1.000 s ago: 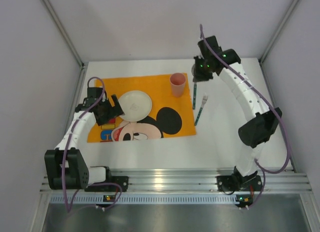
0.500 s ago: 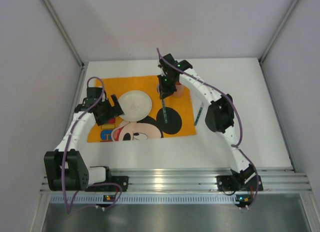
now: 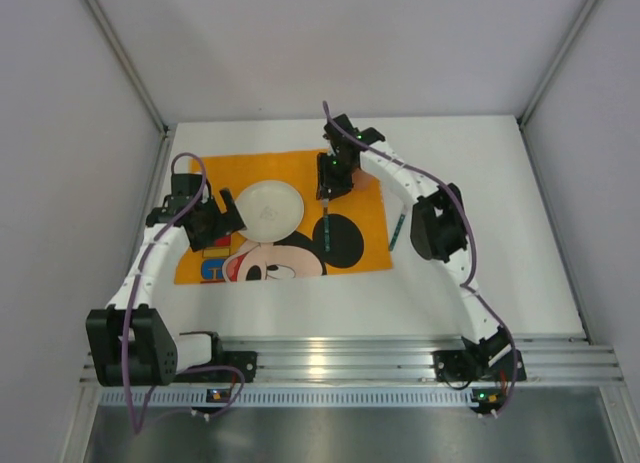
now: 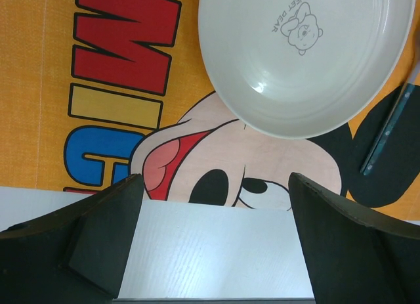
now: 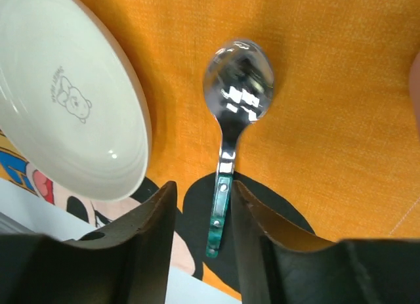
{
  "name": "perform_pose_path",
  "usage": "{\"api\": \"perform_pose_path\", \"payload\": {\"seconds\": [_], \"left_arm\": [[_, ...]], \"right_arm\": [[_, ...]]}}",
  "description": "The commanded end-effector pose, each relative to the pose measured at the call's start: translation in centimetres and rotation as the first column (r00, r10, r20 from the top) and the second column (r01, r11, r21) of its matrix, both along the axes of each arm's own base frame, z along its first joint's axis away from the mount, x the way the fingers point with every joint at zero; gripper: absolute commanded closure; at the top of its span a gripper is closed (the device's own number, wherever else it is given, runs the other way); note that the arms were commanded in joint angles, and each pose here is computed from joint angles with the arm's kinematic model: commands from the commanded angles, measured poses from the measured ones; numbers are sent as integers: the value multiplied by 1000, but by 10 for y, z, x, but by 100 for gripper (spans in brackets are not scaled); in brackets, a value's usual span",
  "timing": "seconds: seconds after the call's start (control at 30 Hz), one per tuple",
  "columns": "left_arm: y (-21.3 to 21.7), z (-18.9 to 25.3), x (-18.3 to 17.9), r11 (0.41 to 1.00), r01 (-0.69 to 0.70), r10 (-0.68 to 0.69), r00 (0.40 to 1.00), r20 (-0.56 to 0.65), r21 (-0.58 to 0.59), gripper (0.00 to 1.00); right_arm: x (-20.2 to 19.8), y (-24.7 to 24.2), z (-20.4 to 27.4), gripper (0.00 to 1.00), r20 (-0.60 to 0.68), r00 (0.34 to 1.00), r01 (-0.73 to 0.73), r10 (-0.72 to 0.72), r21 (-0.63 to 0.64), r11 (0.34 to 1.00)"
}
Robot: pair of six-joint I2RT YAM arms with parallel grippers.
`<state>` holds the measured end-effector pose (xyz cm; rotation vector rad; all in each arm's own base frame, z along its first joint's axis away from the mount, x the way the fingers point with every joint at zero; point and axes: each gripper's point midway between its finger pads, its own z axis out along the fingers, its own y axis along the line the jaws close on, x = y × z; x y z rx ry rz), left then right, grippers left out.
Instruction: Set the dinner table for one person
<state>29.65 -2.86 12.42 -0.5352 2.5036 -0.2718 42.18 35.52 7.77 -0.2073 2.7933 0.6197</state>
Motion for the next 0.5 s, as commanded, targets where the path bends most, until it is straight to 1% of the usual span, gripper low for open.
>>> {"api": "perform_pose_path", "payload": {"seconds": [0.0, 0.17, 0.2, 0.33, 0.4, 0.47], "left_arm": [[1, 19, 8, 1000, 3, -3, 998, 55, 8, 3], [-3, 19, 17, 1000, 7, -6, 998, 64, -14, 3], [-5, 17, 18, 1000, 10, -9, 998, 60, -21, 3], [-10, 14, 24, 998, 13, -9, 998, 62, -56, 3], [-13, 12, 27, 997, 15, -11, 998, 64, -72, 3], [-14, 13, 29, 997, 15, -10, 998, 69, -79, 3]], "right_arm": [[15, 10, 20, 59, 52, 999, 7, -11, 82, 997], [4, 16, 63, 59, 109, 994, -46, 31, 136, 990], [-1, 18, 82, 58, 135, 990, -65, 44, 158, 985], [-19, 19, 130, 56, 211, 974, -130, 86, 202, 971], [-26, 7, 152, 54, 251, 965, -130, 78, 197, 972], [-23, -18, 158, 53, 272, 961, -91, 43, 169, 981]]}}
